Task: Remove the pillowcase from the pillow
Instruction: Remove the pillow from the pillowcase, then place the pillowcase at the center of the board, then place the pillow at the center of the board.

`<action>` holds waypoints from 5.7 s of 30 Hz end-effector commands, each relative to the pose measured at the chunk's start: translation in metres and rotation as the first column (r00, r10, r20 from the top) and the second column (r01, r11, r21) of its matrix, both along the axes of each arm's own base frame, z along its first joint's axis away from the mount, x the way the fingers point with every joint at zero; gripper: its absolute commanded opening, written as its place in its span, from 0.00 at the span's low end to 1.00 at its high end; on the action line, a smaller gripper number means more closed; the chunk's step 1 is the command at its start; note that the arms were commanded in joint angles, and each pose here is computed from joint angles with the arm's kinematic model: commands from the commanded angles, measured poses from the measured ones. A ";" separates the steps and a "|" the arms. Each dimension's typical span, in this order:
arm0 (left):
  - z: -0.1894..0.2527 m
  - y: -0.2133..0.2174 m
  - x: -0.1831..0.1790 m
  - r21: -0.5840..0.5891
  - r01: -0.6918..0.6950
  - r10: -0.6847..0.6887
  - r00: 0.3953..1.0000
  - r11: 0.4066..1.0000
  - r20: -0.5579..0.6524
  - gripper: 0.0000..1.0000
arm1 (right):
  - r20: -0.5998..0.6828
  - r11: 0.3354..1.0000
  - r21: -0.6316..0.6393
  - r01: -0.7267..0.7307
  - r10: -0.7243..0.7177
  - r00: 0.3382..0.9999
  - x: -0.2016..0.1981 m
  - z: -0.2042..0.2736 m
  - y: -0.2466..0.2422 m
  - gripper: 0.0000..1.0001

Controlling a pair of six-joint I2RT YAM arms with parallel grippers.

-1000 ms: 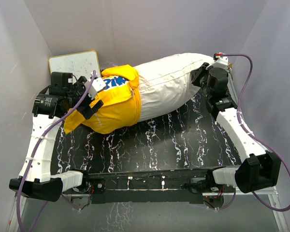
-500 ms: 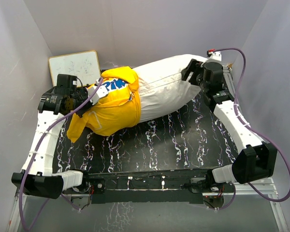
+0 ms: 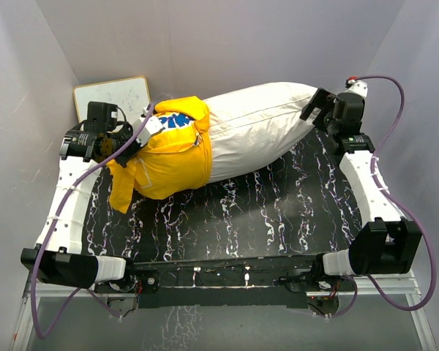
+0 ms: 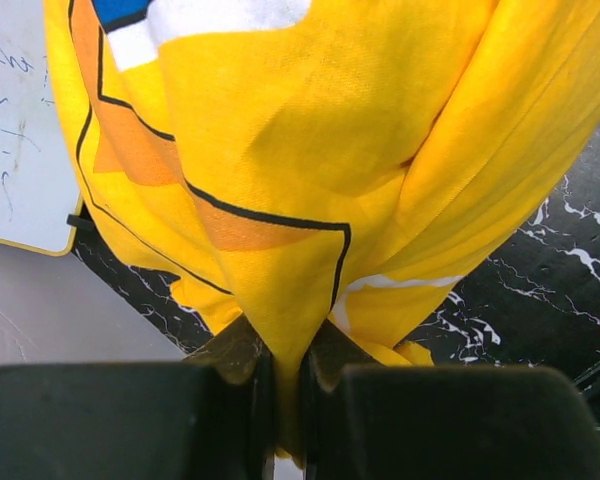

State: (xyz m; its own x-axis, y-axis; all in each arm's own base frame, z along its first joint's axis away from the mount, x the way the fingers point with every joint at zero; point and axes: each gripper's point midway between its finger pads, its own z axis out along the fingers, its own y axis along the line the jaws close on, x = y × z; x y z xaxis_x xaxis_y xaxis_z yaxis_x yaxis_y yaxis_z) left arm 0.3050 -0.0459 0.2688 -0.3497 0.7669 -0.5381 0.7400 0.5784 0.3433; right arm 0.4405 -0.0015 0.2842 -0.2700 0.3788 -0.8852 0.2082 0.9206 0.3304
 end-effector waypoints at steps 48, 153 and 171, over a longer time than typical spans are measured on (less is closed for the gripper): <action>-0.005 -0.028 0.009 -0.239 0.042 -0.050 0.998 0.970 -0.027 0.81 | 0.190 0.973 -0.166 -0.160 0.191 0.963 0.007 0.039 0.081 0.08; -0.010 0.030 0.064 -0.263 -0.344 0.372 0.926 0.901 0.062 0.97 | 0.354 0.954 0.275 0.121 -0.217 0.909 -0.080 0.003 -0.043 0.52; 0.040 0.046 0.092 -0.571 -0.463 0.658 0.728 0.677 0.190 0.97 | 0.557 0.776 0.189 0.602 -0.590 0.585 -0.212 0.078 -0.124 0.98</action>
State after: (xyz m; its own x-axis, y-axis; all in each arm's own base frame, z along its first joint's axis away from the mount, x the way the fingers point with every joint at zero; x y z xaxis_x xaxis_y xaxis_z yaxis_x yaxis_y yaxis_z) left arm 0.3910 -0.0055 0.3203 -0.3677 0.2461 -0.8968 0.2055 0.9620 0.1797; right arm 0.2399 -0.1114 0.3593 0.5666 0.3444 -0.7485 0.3889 0.6891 0.6114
